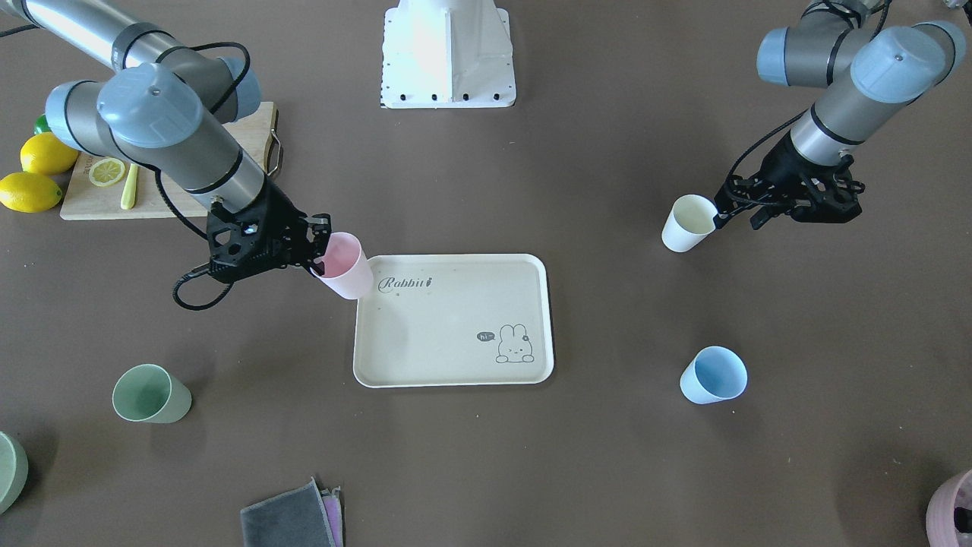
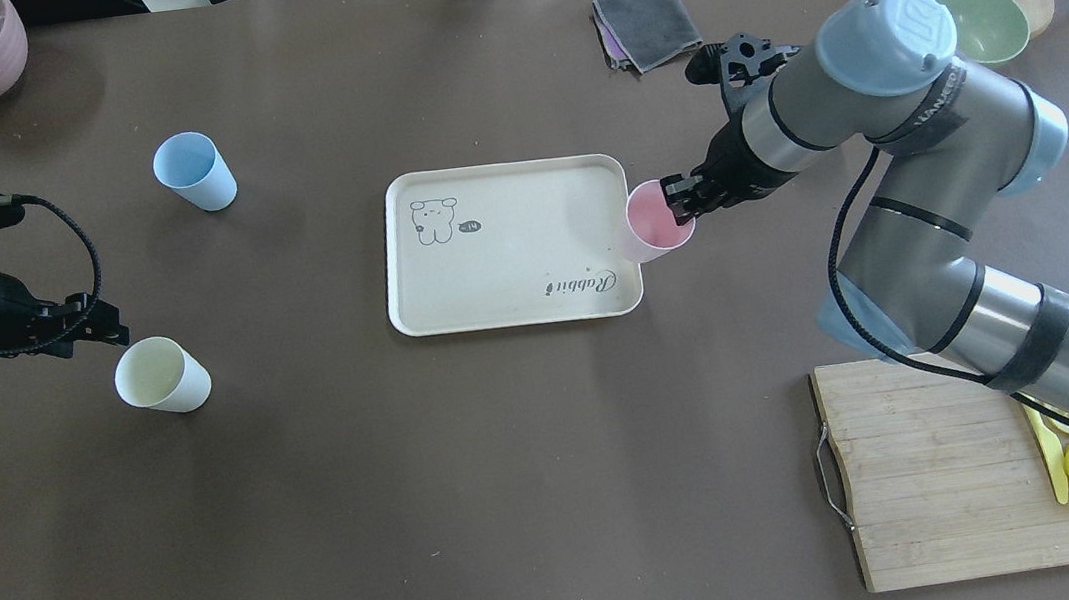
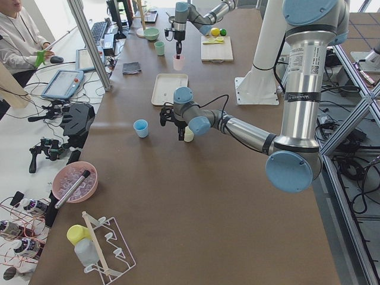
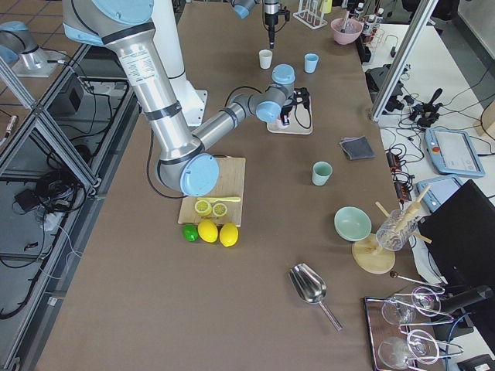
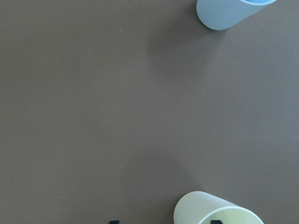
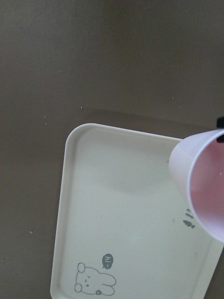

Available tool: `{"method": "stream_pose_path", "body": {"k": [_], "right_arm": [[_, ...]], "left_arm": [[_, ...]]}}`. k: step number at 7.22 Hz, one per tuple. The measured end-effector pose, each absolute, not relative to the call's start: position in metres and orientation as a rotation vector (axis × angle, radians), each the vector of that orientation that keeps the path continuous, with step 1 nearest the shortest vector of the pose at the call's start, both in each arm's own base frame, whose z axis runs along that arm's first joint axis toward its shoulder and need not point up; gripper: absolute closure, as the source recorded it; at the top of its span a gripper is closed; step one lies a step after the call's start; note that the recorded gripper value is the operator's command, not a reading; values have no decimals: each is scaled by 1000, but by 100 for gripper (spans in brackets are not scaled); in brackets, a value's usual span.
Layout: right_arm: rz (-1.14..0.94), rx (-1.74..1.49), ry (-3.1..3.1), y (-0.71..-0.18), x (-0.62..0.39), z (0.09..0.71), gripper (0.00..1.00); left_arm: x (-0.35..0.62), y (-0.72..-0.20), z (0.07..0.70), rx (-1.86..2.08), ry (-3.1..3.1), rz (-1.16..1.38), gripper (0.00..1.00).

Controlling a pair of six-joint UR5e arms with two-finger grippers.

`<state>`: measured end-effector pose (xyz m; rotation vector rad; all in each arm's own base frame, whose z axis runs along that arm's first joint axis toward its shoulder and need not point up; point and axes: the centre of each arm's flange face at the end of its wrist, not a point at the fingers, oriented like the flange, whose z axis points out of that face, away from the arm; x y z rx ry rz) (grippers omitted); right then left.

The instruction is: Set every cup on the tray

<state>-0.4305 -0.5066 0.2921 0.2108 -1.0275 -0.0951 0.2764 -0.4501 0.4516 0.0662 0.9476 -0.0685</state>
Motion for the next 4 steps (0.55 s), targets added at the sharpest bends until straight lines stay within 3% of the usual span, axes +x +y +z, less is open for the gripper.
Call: {"method": "stream_pose_path", "body": {"k": [1,4], "right_arm": [[-86,213,-1020,-506,-450,286,100],[-81,207,-1005,-514,-485,278,100]], "left_arm": [[288,-448,448,66,947,-61,37],[315,-434,449,83,919,-32,100]]}}
